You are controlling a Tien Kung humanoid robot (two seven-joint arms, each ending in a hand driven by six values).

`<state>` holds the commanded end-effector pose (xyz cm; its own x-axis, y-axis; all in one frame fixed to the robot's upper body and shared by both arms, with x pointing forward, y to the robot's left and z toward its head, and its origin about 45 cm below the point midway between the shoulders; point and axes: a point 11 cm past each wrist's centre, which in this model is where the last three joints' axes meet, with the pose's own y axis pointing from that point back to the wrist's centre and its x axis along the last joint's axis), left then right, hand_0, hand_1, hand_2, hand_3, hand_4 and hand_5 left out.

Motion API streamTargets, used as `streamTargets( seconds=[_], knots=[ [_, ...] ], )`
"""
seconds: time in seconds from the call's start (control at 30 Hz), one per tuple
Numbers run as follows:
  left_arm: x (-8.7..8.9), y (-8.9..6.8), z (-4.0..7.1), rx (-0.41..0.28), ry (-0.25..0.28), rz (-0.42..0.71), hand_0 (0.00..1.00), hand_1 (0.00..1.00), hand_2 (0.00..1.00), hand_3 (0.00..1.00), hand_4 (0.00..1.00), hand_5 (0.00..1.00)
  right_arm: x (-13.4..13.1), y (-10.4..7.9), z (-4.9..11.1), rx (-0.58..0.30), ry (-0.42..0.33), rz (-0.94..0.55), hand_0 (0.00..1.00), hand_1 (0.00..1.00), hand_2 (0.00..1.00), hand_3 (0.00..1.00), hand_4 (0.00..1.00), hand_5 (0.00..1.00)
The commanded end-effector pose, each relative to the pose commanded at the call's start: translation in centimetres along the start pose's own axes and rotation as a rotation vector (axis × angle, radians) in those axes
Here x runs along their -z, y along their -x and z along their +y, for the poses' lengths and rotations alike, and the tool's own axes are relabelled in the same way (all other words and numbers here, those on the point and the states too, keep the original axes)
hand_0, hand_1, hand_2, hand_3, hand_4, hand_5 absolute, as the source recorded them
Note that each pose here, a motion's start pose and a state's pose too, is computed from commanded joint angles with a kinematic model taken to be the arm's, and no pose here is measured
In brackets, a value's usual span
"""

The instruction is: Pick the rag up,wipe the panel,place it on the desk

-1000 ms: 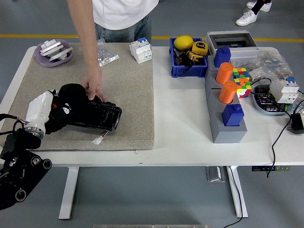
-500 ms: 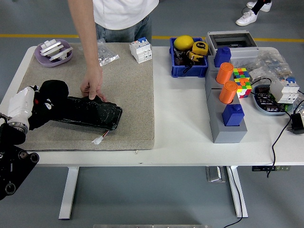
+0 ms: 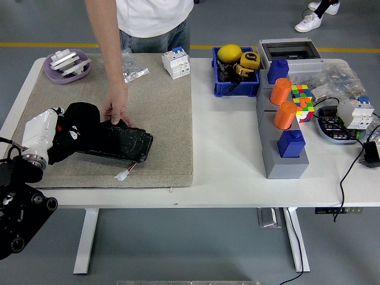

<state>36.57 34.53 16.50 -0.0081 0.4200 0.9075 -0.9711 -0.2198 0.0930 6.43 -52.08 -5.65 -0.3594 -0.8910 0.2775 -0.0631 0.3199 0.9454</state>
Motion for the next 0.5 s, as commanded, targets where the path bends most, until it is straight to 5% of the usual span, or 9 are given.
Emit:
streamTargets(
  seconds=[0.5],
  knots=[
    [-4.9,4.3,3.0,0.135,0.146,-0.030,0.231,0.185,0.553,0.529,0.117,0.002,-0.1,-0.3,0.0,-0.005,0.002,-0.003,0.779,0.480,0.683,0.631,0.998,0.532]
  ],
)
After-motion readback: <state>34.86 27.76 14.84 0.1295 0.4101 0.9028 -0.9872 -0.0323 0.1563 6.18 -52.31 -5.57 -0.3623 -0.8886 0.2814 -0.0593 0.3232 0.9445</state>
